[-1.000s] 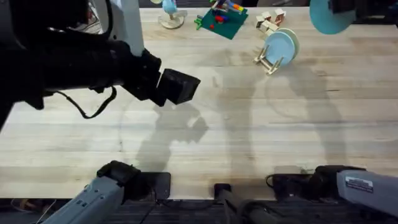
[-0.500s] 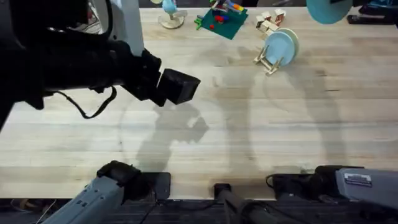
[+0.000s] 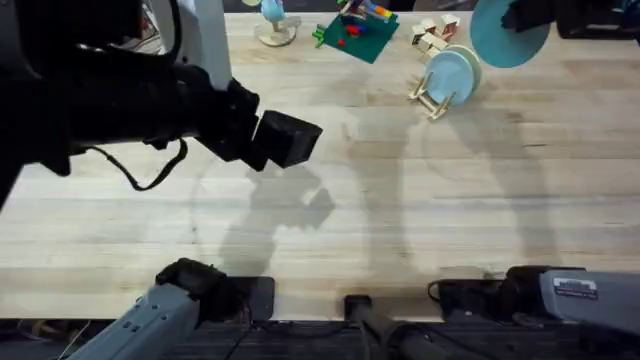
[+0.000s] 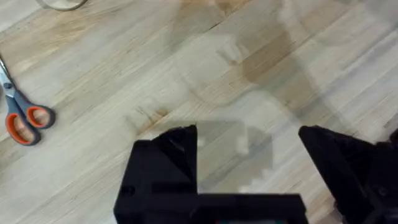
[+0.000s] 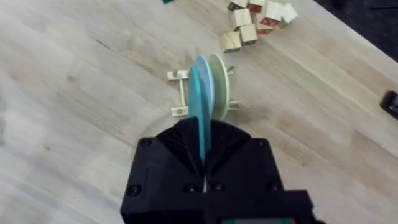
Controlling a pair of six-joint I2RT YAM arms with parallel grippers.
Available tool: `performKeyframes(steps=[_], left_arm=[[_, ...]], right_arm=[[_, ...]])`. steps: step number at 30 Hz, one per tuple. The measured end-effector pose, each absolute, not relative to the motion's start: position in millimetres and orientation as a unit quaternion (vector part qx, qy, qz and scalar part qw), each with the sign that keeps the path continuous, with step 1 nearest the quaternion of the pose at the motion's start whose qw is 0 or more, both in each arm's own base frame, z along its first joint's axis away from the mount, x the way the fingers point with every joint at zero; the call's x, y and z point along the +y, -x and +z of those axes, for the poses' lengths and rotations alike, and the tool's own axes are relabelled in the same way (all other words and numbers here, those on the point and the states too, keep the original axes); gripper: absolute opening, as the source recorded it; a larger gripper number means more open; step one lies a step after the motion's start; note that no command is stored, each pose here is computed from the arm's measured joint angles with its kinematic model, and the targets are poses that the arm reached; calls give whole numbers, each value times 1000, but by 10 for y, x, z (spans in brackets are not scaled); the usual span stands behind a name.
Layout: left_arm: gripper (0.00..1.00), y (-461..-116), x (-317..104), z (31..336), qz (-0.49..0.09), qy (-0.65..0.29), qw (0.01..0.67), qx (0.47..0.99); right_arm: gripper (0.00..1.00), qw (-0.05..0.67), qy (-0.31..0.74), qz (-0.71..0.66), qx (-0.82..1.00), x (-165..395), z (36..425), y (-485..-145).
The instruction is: Pick up the plates from the table one by one and place each into a slot on the dish rack.
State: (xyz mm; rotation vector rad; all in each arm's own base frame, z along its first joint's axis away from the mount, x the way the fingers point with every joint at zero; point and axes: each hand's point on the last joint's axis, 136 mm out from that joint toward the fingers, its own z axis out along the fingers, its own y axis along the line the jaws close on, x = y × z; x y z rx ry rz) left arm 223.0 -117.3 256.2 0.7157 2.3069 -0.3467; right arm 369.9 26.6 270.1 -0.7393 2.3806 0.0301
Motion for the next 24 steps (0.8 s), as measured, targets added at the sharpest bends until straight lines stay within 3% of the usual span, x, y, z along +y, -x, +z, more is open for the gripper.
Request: performKeyframes(steps=[24], left_arm=[[995, -2192, -1160, 2527, -133, -275, 333, 892]], right_arm=[[31, 241, 319, 50, 915, 476, 2049, -3922]])
